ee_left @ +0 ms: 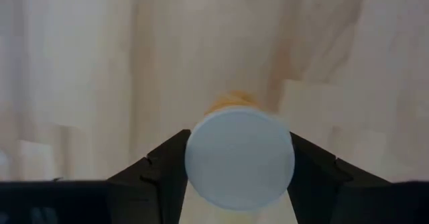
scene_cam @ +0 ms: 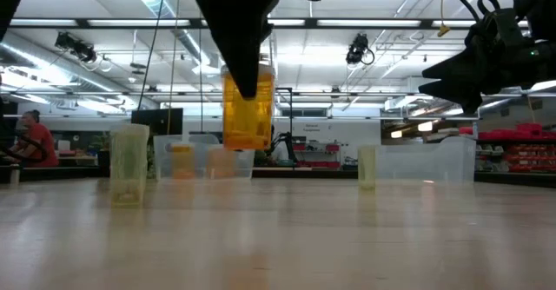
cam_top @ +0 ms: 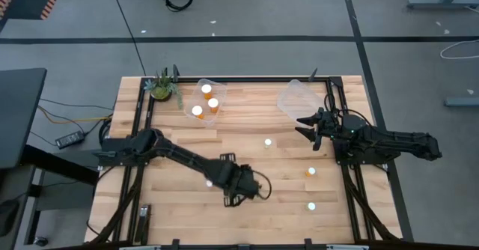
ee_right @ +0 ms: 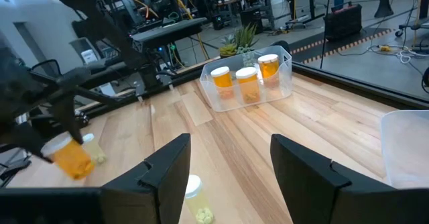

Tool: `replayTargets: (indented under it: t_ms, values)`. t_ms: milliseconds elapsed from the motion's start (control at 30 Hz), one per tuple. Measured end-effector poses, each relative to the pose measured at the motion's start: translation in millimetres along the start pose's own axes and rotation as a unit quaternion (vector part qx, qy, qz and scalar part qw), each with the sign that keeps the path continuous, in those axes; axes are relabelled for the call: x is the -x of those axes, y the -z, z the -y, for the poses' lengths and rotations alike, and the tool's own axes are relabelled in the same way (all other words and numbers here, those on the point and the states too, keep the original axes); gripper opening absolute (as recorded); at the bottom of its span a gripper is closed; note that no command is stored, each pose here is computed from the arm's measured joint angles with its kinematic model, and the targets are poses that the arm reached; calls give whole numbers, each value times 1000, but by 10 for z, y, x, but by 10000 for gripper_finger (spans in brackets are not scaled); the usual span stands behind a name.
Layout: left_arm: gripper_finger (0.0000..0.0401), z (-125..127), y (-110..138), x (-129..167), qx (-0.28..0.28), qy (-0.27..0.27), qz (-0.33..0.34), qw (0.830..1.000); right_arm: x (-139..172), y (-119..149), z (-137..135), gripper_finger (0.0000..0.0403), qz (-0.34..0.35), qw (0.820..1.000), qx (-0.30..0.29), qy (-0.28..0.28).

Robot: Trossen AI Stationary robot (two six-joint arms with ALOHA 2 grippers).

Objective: Pick and place medicine bottles into bin by pill shape (circle, oval)
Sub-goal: Put the large orange pill bottle into the left transparent bin

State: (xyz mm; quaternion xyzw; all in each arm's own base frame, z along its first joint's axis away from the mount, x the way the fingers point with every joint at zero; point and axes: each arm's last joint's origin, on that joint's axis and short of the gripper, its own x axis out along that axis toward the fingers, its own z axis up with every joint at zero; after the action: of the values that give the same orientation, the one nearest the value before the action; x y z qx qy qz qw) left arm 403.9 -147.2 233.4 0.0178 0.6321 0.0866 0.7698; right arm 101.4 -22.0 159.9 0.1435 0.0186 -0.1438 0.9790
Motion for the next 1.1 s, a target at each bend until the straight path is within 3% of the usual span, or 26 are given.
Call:
replayTargets:
  t_ms: [600, 1100]
  values:
    - [214, -1183, -167, 197, -13, -70, -18, 997, 0, 1, 0, 214, 0, 1000, 0, 0]
    - [208, -2304, -29, 395, 66, -94, -47, 992, -2, 5, 1, 214, -3, 1000, 0, 1]
